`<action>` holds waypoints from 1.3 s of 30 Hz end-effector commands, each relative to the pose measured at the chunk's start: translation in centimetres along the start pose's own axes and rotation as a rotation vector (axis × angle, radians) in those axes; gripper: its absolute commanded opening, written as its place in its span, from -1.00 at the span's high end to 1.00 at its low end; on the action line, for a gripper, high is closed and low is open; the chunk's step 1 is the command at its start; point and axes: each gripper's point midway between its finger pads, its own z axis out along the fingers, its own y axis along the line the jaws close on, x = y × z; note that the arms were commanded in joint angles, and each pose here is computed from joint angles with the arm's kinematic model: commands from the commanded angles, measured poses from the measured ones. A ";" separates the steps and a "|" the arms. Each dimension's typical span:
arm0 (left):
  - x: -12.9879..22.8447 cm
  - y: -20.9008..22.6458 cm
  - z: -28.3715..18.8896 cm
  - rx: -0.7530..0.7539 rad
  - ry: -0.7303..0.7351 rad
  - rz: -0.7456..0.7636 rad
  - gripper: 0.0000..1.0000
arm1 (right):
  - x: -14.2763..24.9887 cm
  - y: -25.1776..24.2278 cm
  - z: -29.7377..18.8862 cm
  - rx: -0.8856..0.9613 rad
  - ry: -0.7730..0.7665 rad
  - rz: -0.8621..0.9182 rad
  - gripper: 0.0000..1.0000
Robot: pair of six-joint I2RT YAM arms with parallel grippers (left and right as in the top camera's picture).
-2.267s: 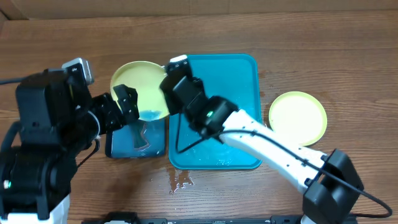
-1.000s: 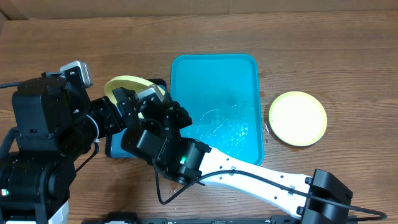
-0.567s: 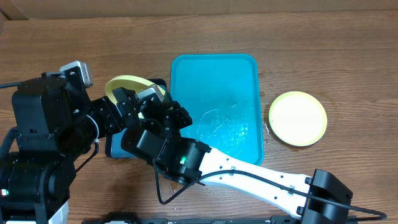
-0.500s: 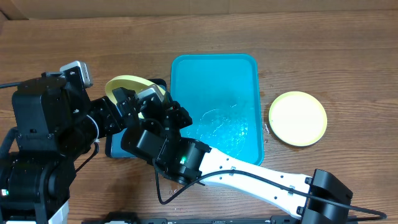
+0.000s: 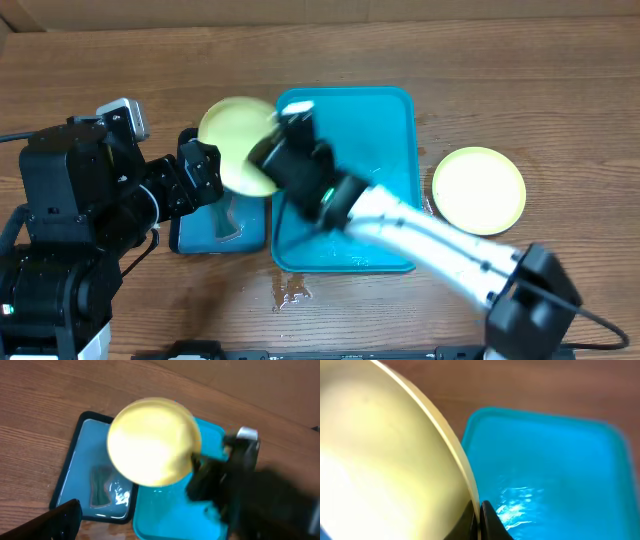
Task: Clean dirty plates on tray and stack at the side
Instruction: 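Carry the yellow plate right and stack it on the plate pile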
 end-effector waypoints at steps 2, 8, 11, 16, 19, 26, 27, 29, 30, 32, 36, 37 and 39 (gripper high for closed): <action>-0.4 -0.3 -0.5 0.014 -0.017 0.029 -1.00 | -2.7 -0.9 -0.3 -0.458 0.311 0.375 0.92; -0.4 -0.3 -0.5 0.014 -0.017 0.029 -1.00 | -6.1 -12.5 -1.0 -0.464 0.368 0.623 0.92; -0.3 -0.3 -0.5 0.015 -0.017 0.029 -1.00 | -3.3 -21.2 -0.1 -0.227 0.439 0.762 0.92; -0.3 -0.3 -0.5 0.015 -0.017 0.029 -1.00 | 4.8 -33.3 0.0 0.222 0.574 0.851 0.92; -0.3 -0.3 -0.5 0.015 -0.017 0.029 -0.99 | 9.6 -35.7 -0.1 0.318 0.665 0.904 0.92; -0.3 -0.3 -0.5 0.015 -0.017 0.029 -1.00 | 14.8 -36.8 -1.1 0.325 0.791 0.983 0.92; -0.3 -0.3 -0.5 0.015 -0.017 0.029 -1.00 | 15.2 -36.8 -1.2 0.331 0.801 0.986 0.92; -0.3 -0.3 -0.5 0.015 -0.017 0.029 -1.00 | 16.0 -37.3 -1.4 0.368 0.808 0.977 0.92; -0.3 -0.3 -0.5 0.014 -0.017 0.029 -1.00 | 16.3 -37.8 -1.5 0.396 0.803 0.966 0.92; -0.3 -0.3 -0.5 0.015 -0.017 0.029 -1.00 | 16.9 -39.5 -2.0 0.492 0.792 0.931 0.92; -0.3 -0.3 -0.5 0.015 -0.017 0.029 -0.99 | 18.0 -40.0 -3.2 0.529 0.841 0.947 0.92; -0.3 -0.3 -0.5 0.015 -0.017 0.029 -1.00 | 18.2 -40.1 -3.4 0.533 0.845 0.954 0.92; -0.3 -0.3 -0.5 0.015 -0.017 0.029 -1.00 | 18.6 -40.3 -3.5 0.538 0.852 0.965 0.92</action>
